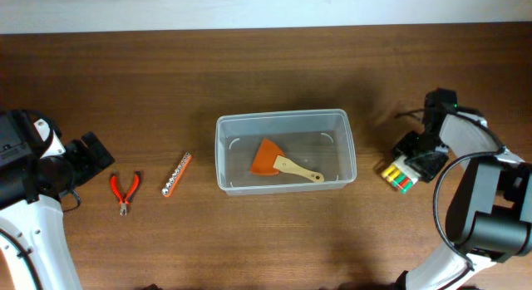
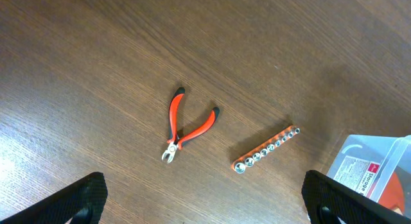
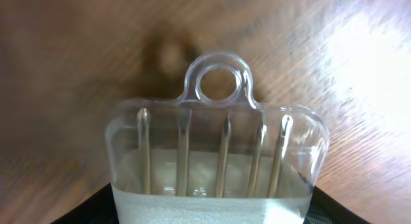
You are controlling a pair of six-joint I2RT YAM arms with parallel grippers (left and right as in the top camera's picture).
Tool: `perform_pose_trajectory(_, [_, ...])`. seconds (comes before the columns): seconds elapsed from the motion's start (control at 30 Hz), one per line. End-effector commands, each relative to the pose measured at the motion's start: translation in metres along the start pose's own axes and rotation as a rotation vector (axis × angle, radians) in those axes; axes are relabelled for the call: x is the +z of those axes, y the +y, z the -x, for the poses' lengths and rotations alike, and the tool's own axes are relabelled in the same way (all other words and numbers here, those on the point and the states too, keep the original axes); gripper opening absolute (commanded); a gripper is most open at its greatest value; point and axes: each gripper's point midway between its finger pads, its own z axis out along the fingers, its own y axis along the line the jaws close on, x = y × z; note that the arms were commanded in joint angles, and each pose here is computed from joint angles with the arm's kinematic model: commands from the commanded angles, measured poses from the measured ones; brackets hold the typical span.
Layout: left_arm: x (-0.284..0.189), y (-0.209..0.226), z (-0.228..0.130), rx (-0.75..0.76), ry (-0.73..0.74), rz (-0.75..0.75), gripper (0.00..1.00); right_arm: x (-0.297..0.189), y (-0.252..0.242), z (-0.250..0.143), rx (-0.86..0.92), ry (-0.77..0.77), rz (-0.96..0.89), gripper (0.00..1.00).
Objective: Pack container
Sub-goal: 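Carry the marker pack with the right gripper into the container and release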
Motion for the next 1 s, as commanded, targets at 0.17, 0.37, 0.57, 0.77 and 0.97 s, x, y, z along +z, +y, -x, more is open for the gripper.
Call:
perform_pose_trajectory(0.17, [-0.002,0.001,0.001,0.014,-0.012,0.005,0.99,-0.165,0.094,0.04,-0.628,-0.311,0.257,0.04])
perform_pose_trajectory(0.37, [-0.002,0.0,0.003,0.015,-0.019,0.003,0.99,-0.216,0.157,-0.04,-1.261,-0.346,0.299,0.04])
perform_pose_trajectory(0.57, [-0.002,0.0,0.003,0.015,-0.019,0.004,0.99,-0.204,0.194,-0.127,-1.758,-0.299,0.293,0.04])
perform_pose_trajectory(0.77, [-0.002,0.0,0.003,0.015,-0.019,0.004,0.99,-0.173,0.212,-0.182,-2.106,-0.241,0.284,0.04])
perform_pose_trajectory(0.97, [-0.002,0.0,0.003,0.015,-0.018,0.004,0.99,-0.108,0.227,-0.194,-2.146,-0.188,0.281,0.04])
